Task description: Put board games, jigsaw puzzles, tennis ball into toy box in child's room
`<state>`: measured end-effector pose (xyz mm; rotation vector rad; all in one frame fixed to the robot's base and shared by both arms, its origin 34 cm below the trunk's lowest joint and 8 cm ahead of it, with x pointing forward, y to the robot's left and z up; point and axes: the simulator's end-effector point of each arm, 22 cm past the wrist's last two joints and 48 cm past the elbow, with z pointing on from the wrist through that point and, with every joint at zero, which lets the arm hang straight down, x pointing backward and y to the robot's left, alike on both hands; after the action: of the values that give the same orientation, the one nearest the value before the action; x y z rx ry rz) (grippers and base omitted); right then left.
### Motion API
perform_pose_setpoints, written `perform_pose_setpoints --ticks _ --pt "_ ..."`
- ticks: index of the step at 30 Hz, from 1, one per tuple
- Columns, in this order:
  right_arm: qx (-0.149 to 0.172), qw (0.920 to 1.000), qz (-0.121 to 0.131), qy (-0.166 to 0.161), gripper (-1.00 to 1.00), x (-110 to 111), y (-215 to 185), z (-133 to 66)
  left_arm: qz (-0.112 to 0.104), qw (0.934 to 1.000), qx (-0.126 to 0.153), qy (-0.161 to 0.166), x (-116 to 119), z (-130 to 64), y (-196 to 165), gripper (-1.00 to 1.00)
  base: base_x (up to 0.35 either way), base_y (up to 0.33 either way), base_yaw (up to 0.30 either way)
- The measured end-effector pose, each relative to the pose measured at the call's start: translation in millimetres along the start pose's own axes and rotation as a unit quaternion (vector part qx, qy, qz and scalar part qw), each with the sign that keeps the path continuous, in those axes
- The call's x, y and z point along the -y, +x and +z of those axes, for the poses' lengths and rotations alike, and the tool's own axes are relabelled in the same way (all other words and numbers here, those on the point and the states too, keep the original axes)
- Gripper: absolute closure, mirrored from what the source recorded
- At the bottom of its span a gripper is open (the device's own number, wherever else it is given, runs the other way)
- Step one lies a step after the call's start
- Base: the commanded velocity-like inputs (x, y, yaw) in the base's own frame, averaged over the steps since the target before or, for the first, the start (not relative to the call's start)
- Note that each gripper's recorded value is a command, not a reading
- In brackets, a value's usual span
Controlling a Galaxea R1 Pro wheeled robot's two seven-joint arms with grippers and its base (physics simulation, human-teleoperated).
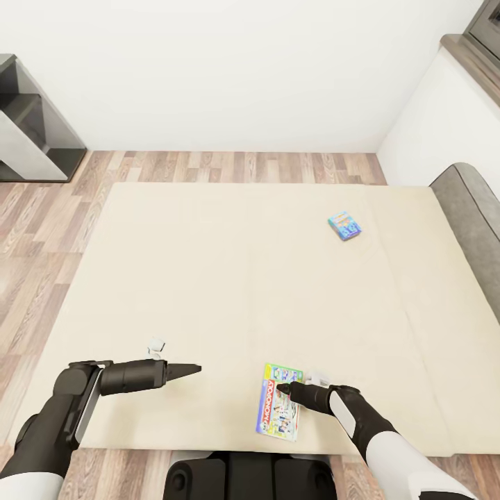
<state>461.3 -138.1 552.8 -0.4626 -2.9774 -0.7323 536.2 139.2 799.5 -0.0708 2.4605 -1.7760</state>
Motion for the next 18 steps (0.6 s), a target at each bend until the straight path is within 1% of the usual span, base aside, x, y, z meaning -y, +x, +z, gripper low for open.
perform_pose_setpoints --ticks 11,18 --pt "0.000 1.0000 0.000 0.000 -1.00 0.0 0.0 0.0 0.000 1.0000 0.000 0.000 0.1 -0.2 0.0 -1.00 0.000 0.043 0.000" --pt "0.000 1.0000 0.000 0.000 -1.00 0.0 0.0 0.0 0.000 1.0000 0.000 0.000 0.1 -0.1 -0.1 -1.00 0.000 0.011 0.000"
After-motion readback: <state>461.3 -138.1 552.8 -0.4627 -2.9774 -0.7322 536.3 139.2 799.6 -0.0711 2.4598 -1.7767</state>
